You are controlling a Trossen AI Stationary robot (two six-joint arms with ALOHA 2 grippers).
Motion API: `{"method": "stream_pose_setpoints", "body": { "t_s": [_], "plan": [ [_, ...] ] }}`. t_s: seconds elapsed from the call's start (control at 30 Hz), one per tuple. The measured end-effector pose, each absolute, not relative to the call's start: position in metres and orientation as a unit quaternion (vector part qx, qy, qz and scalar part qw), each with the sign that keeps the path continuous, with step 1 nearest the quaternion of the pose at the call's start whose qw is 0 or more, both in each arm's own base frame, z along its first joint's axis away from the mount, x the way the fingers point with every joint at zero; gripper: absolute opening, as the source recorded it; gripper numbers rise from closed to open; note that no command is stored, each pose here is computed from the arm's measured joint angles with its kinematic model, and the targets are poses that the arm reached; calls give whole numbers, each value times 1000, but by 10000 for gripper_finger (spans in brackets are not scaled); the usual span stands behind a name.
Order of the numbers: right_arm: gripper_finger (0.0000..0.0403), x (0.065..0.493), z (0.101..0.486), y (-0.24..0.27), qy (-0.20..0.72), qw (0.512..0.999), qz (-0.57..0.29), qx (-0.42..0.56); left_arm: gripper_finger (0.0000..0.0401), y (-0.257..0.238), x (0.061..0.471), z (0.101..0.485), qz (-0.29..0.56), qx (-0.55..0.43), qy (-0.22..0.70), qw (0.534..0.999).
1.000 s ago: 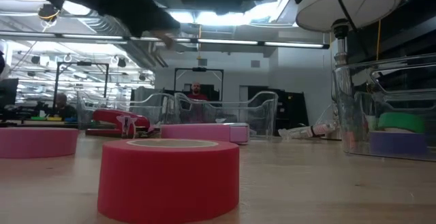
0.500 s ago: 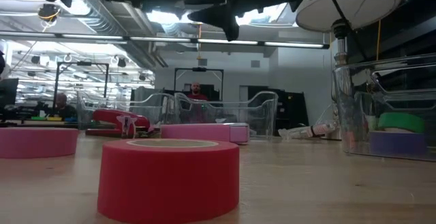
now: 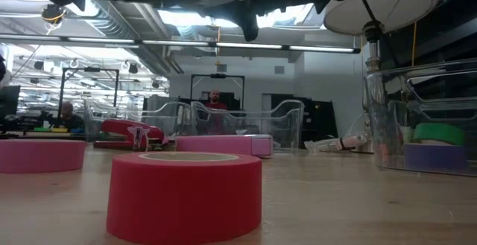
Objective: Pick and place Stapler, Stapler remover, tape
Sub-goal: Put the left gray staple remover into the top right transparent bin
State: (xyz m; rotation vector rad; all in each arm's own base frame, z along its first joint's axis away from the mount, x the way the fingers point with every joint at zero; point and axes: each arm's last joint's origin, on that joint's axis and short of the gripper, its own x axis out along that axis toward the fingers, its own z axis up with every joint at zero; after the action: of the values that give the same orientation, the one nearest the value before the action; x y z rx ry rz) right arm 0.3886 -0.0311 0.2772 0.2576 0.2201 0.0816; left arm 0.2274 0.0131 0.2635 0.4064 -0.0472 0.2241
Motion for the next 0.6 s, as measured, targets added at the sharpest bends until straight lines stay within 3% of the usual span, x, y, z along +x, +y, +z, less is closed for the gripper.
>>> {"method": "stream_pose_setpoints", "body": {
  "t_s": [0.17,0.6],
  "plan": [
    [165,388,277,-35,108,987,41,116,6,14,229,264,124,207,-32,970],
    [9,388,278,-37,105,990,43,86,7,15,229,263,126,207,-24,970]
  ]
}}
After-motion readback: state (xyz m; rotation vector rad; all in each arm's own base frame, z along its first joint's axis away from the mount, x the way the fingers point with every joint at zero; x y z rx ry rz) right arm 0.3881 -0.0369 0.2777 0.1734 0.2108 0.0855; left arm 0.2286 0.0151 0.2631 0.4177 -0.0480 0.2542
